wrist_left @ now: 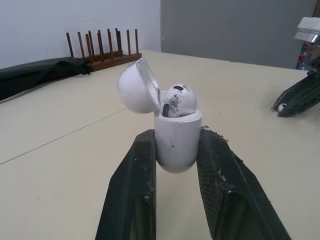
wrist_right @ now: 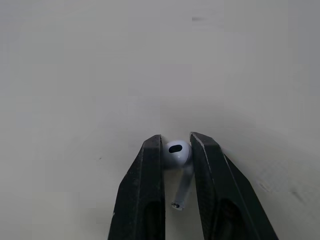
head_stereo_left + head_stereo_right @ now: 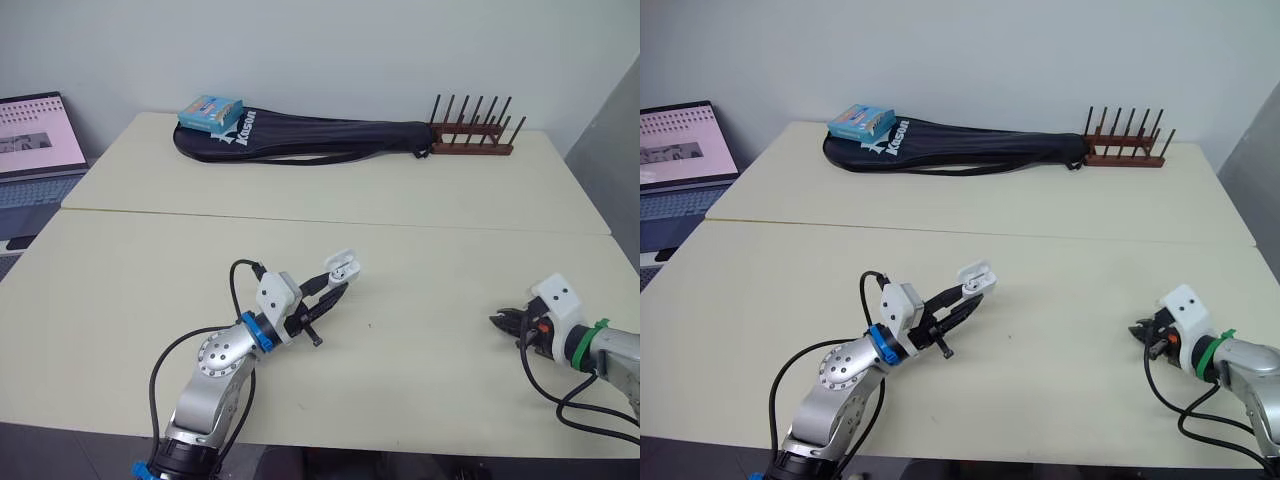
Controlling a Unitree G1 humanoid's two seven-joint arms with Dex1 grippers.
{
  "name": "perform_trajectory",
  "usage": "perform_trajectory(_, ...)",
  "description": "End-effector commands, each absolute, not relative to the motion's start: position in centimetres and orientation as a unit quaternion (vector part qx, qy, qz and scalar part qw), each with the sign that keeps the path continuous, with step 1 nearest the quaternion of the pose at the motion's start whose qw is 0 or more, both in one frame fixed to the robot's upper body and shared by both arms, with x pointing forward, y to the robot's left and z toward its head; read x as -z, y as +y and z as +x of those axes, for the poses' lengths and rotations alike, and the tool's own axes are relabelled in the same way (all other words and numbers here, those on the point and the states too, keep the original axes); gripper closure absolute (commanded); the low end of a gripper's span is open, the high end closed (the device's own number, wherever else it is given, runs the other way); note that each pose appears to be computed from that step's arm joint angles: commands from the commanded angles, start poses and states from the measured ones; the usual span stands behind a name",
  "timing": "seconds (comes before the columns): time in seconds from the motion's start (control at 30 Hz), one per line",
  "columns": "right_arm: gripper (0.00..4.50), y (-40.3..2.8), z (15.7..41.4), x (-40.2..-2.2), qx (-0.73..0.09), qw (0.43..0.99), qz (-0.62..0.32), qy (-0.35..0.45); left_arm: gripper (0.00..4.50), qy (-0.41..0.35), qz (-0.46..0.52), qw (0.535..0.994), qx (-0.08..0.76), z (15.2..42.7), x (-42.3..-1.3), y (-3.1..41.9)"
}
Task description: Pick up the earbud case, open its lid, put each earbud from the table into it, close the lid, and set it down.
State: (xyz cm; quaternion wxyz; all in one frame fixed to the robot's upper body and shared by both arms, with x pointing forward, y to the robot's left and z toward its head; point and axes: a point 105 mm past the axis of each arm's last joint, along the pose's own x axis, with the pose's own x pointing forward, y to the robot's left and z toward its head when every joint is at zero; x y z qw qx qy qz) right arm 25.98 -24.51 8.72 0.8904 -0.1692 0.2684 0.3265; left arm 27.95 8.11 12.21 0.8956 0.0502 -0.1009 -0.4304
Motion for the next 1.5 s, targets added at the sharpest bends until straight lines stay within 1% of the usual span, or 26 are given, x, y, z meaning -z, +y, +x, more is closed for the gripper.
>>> perform_trajectory(0.03,4.08,-22.7,23.8,-10.3,-0.467,0.800,-0.276,0.257,3.73,-0.122,0.054,0.895,0.425,27.3,-13.4,8.3)
perform_trajectory(0.13,4.08,-23.2,22.4,-10.4,-0.547,0.710,-0.353,0.269,3.73,-0.119,0.055,0.898,0.419,27.1,-13.3,8.5)
perform_trajectory(0.23,4.08,-24.9,21.8,-10.0,-0.589,0.633,-0.419,0.279,3.73,-0.115,0.056,0.901,0.415,26.8,-13.2,8.7)
perform_trajectory(0.33,4.08,-26.2,21.7,-9.5,-0.610,0.582,-0.459,0.279,3.73,-0.112,0.056,0.902,0.412,26.5,-13.1,8.8)
perform_trajectory(0.43,4.08,-26.5,22.2,-9.1,-0.621,0.559,-0.479,0.271,3.73,-0.108,0.057,0.903,0.411,26.2,-13.0,8.9)
perform_trajectory(0.57,4.08,-26.5,22.8,-8.6,-0.625,0.552,-0.487,0.260,3.73,-0.104,0.058,0.905,0.409,26.0,-13.0,9.1)
perform_trajectory(0.83,4.08,-25.8,22.6,-7.7,-0.643,0.548,-0.475,0.245,3.73,-0.101,0.060,0.905,0.410,26.0,-13.1,9.1)
perform_trajectory(0.9,3.37,-25.7,22.7,-7.5,-0.646,0.544,-0.478,0.242,3.73,-0.100,0.060,0.904,0.410,26.0,-13.1,9.0)
perform_trajectory(0.97,2.80,-25.7,22.7,-7.4,-0.647,0.541,-0.481,0.239,3.73,-0.100,0.060,0.904,0.411,26.0,-13.1,9.0)
perform_trajectory(1.07,1.75,-25.4,23.1,-7.7,-0.644,0.544,-0.491,0.223,3.73,-0.099,0.059,0.904,0.411,25.9,-13.1,9.0)
perform_trajectory(1.2,1.71,-24.8,23.2,-9.6,-0.640,0.555,-0.490,0.203,3.73,-0.095,0.058,0.904,0.413,25.7,-13.0,9.0)
perform_trajectory(1.27,1.71,-24.7,22.9,-10.5,-0.639,0.555,-0.490,0.206,3.73,-0.094,0.058,0.904,0.414,25.7,-12.9,9.0)
perform_trajectory(1.33,1.71,-24.8,22.2,-11.3,-0.635,0.554,-0.486,0.231,3.73,-0.093,0.058,0.904,0.414,25.7,-12.9,9.0)
perform_trajectory(1.4,1.71,-25.2,21.8,-11.8,-0.614,0.552,-0.497,0.269,3.73,-0.092,0.058,0.903,0.415,25.7,-12.8,8.9)
perform_trajectory(1.5,1.71,-25.5,22.3,-12.3,-0.549,0.562,-0.531,0.318,3.73,-0.091,0.056,0.903,0.416,25.8,-12.6,8.7)
